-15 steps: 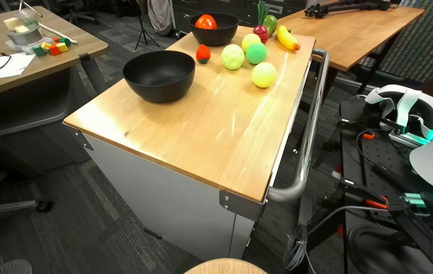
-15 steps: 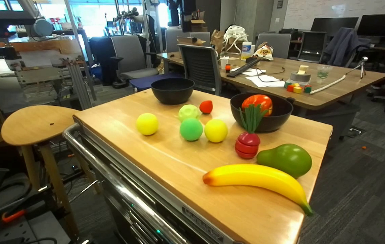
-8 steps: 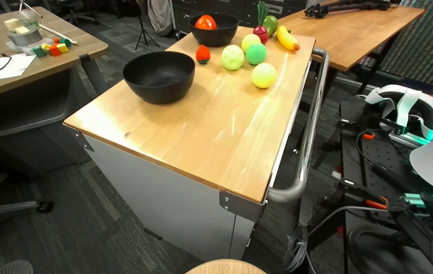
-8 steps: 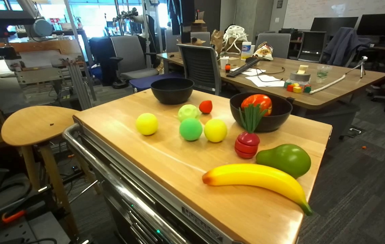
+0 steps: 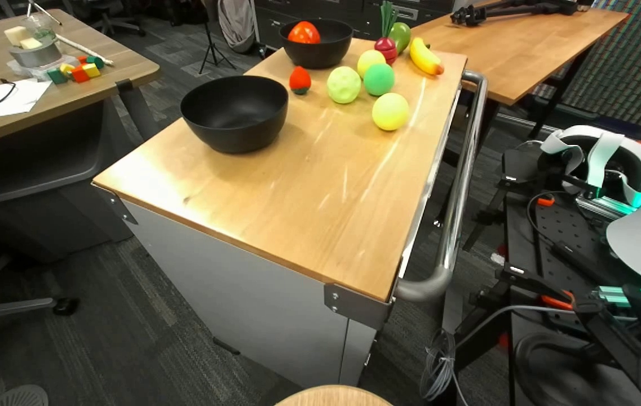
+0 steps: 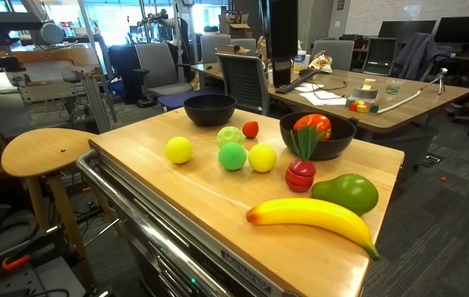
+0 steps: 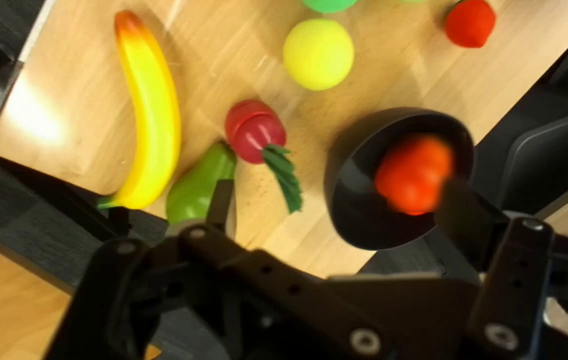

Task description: Pick up the fruit toys from the table and put them in the two black bowls.

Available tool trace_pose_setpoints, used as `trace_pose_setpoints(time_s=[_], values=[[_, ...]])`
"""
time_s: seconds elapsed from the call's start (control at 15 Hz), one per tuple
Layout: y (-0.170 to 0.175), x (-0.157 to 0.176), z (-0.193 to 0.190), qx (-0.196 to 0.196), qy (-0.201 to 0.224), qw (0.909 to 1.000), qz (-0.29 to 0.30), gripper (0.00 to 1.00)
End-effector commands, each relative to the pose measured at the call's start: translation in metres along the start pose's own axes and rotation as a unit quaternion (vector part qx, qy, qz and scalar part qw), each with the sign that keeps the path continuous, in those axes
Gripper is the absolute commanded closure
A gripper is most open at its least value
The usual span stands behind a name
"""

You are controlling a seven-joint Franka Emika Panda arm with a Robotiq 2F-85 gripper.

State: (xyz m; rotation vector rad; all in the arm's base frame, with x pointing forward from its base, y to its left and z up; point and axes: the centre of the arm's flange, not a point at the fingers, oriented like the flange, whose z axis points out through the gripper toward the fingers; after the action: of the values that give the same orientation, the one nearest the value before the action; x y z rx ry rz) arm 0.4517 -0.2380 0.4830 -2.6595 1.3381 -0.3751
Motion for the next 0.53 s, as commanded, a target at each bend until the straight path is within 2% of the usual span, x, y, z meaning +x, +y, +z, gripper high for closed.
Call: trace_pose_setpoints(time_s=[0.0, 0.2, 0.47], values=[[0.048, 0.005, 0.042, -0.035, 0.000, 0.9991, 0.023, 0.00], [0.062, 0.016, 0.081, -0.063, -0.029, 0.9975, 0.014, 0.00], [0.057, 0.018, 0.133, -0.095, -0.051, 0.9942, -0.009, 0.00]])
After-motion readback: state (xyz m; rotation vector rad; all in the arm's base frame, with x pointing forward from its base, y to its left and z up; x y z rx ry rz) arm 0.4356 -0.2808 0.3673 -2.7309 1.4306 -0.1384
